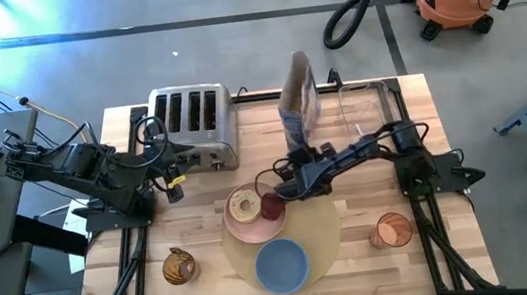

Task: Arrange a breakfast setting
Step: Pour the cereal into the blue bowl

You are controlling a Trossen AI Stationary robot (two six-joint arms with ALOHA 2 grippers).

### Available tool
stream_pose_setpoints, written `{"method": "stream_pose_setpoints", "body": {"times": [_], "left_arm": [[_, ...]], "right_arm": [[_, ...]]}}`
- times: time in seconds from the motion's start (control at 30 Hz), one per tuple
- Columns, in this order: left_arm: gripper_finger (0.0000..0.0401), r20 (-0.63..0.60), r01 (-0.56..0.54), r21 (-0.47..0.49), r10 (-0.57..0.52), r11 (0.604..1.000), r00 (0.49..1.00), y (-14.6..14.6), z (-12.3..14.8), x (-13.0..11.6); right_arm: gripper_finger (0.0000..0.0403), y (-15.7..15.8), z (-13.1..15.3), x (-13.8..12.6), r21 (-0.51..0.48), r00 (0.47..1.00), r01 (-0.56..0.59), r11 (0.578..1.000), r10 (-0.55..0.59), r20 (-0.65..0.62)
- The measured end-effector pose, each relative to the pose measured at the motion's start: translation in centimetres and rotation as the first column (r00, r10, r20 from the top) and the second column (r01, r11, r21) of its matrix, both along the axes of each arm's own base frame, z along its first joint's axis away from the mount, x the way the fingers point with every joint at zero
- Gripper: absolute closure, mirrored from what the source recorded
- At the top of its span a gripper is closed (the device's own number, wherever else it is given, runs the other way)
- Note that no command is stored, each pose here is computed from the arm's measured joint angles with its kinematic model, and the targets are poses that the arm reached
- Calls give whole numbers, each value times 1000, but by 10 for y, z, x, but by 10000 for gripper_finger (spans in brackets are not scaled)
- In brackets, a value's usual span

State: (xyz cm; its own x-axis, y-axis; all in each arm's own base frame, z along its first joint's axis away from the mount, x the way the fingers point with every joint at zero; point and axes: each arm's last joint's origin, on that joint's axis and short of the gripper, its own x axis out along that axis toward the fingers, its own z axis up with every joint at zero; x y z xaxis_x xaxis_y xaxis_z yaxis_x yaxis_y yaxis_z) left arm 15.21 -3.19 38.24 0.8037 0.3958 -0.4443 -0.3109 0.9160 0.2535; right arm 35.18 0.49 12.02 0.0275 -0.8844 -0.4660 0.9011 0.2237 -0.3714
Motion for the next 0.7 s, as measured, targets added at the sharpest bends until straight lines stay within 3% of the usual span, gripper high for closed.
{"method": "stream_pose_setpoints", "body": {"times": [0.37,0.7], "left_arm": [[252,-5,0,2,0,1000,1000,0,0,0],[252,-5,0,2,0,1000,1000,0,0,0]], "right_arm": [[333,10,11,-15,-10,999,39,999,-39,-16],[332,8,5,-19,62,995,99,993,-100,29]]}}
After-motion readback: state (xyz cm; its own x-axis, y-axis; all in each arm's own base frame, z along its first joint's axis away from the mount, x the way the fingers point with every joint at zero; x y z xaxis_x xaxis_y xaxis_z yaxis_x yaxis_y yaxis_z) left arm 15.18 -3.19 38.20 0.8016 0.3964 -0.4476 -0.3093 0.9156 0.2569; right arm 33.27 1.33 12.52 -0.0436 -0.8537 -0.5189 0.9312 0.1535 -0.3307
